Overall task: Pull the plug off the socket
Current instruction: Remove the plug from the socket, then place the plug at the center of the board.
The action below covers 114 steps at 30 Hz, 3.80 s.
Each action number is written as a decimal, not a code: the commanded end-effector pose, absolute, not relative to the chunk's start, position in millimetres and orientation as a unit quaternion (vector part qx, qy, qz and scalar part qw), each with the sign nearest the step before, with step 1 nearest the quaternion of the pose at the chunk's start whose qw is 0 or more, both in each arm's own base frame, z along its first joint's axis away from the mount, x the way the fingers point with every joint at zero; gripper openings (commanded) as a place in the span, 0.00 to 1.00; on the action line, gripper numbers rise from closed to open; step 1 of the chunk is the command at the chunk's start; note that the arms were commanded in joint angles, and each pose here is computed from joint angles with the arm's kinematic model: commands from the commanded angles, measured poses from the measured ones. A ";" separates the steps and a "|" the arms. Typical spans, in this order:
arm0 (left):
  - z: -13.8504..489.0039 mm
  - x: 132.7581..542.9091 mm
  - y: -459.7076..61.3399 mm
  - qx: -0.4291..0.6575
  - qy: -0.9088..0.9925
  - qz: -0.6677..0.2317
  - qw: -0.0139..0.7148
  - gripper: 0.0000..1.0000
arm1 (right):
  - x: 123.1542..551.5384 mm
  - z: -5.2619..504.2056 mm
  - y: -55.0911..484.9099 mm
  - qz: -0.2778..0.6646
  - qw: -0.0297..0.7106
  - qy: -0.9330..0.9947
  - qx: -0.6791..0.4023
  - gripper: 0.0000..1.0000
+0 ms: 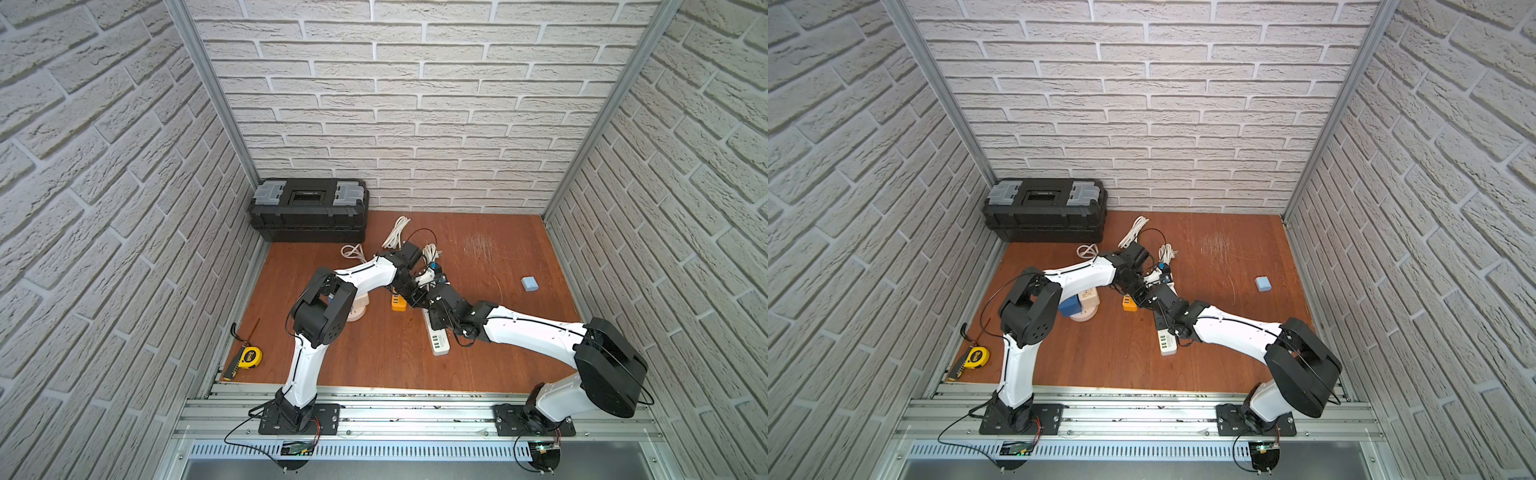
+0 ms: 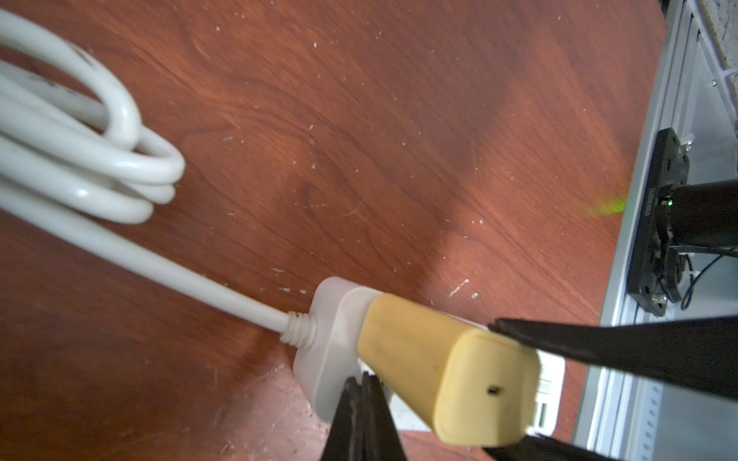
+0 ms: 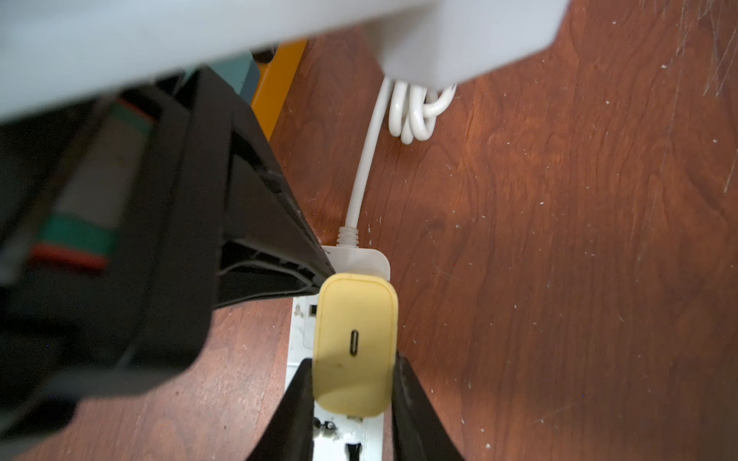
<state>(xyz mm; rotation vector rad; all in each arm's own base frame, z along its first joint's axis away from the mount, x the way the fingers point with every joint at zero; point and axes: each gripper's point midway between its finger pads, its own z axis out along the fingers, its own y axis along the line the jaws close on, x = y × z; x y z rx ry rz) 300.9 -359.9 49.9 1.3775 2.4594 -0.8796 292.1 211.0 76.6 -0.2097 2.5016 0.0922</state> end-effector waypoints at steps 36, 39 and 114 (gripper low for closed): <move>-25.1 292.7 -318.9 0.448 0.869 -0.209 0.019 0.00 | 297.5 104.3 215.8 0.068 0.354 0.932 -0.040 0.02; -25.4 292.8 -319.0 0.448 0.869 -0.208 0.020 0.00 | 296.7 110.0 210.4 0.065 0.358 0.931 -0.035 0.02; -23.9 292.6 -321.0 0.446 0.869 -0.214 0.019 0.00 | 369.5 30.3 -71.7 0.123 0.370 0.721 0.572 0.07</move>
